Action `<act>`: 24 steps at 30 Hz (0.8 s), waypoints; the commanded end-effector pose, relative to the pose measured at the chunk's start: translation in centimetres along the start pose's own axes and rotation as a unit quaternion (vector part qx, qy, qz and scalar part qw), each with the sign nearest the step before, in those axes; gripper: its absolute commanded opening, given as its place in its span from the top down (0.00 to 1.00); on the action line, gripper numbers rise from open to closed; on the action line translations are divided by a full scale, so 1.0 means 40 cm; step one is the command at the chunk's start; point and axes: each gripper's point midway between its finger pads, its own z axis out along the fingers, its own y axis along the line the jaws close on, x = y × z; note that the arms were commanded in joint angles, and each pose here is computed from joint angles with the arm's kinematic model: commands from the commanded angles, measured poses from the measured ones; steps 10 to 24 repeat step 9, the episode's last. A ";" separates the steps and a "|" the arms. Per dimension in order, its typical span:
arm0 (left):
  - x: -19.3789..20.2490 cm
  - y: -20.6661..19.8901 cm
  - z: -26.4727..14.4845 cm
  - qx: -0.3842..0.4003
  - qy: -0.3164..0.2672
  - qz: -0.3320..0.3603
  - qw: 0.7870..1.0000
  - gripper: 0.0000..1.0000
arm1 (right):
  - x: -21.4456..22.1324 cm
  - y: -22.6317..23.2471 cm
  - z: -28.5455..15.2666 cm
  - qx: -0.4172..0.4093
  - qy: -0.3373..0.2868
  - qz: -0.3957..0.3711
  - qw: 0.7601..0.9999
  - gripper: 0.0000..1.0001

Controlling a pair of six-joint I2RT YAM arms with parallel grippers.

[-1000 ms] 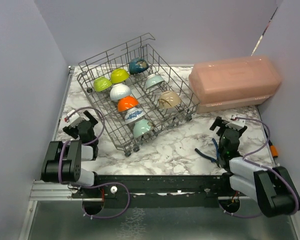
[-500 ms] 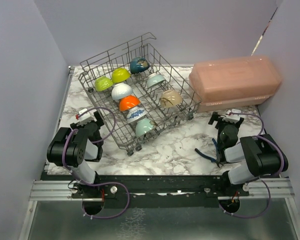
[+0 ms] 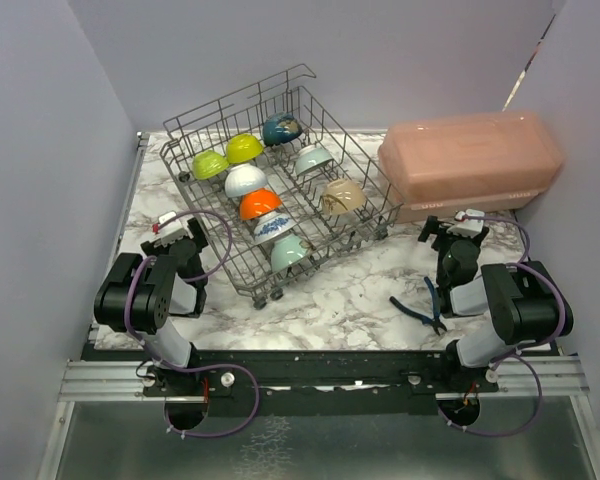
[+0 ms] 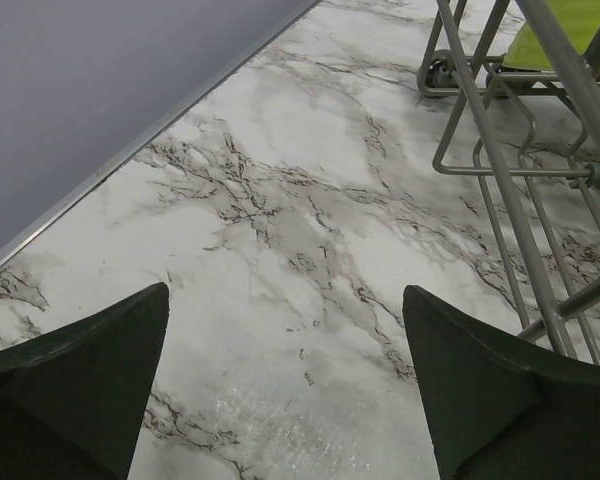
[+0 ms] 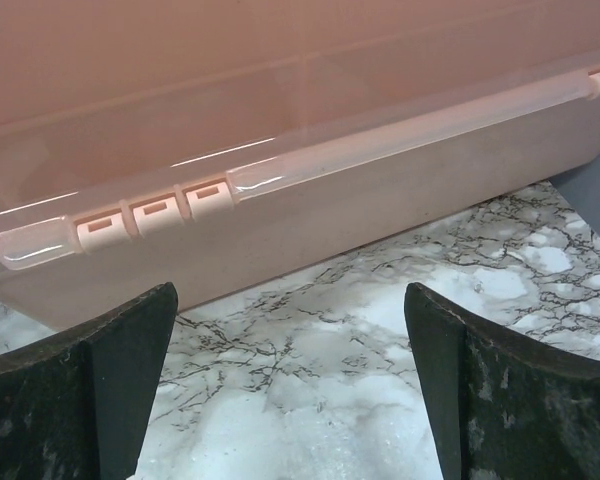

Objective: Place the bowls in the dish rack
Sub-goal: Reset both arms

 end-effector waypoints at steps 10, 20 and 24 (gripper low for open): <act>-0.012 -0.149 -0.009 0.131 -0.004 0.032 0.991 0.01 | -0.004 0.005 0.007 -0.005 -0.001 0.007 1.000 0.00; -0.012 -0.149 -0.009 0.131 -0.004 0.032 0.991 0.01 | -0.004 0.005 0.007 -0.005 -0.001 0.007 1.000 0.00; -0.012 -0.149 -0.009 0.131 -0.004 0.032 0.991 0.01 | -0.004 0.005 0.007 -0.005 -0.001 0.007 1.000 0.00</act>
